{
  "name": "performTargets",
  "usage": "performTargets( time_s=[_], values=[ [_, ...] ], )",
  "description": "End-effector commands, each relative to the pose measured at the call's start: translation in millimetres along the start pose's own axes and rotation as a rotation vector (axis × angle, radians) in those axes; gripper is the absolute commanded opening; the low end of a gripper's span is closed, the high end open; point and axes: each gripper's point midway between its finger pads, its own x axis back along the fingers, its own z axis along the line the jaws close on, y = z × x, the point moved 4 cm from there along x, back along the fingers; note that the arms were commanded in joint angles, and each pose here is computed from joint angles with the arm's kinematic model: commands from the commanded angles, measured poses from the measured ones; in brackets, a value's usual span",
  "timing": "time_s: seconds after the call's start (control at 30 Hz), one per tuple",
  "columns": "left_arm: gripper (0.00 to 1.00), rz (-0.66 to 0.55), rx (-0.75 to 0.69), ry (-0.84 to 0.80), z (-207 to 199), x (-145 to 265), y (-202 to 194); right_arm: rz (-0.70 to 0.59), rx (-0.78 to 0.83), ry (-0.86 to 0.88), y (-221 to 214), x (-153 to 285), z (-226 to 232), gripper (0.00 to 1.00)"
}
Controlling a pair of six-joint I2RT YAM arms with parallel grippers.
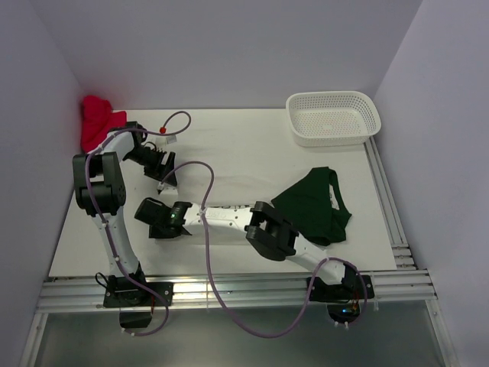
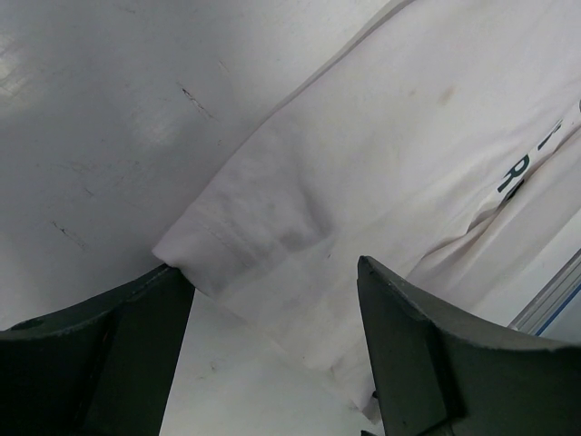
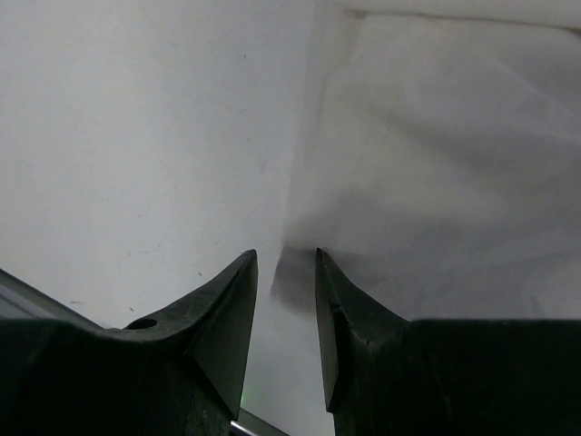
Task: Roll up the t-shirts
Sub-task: Fold the tshirt, then roll the tshirt
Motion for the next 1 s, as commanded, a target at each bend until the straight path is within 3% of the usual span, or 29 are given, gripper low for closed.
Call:
performTargets(
  time_s=[0.0,0.47,0.57,0.7,0.97],
  values=[
    [0.78,0.016,0.008,-0.013,-3,-5,-7,-0.047,0.027,-0.046,-2,1,2,0.41],
    [0.74,0.041,0.03,0.035,4,-14,-13,-0.034,0.083,-0.138,-18,-6,-8,0.42],
    [0.66,0.044,0.03,0.053,5,-18,-14,-0.015,0.093,-0.145,-23,-11,-10,0.36],
    [0.53,0.047,0.029,0.056,3,-21,-13,0.007,0.096,-0.138,-28,-17,-11,0.2],
    [0.31,0.046,0.029,0.058,1,-20,-12,0.017,0.09,-0.15,-31,-24,-19,0.0]
  ],
)
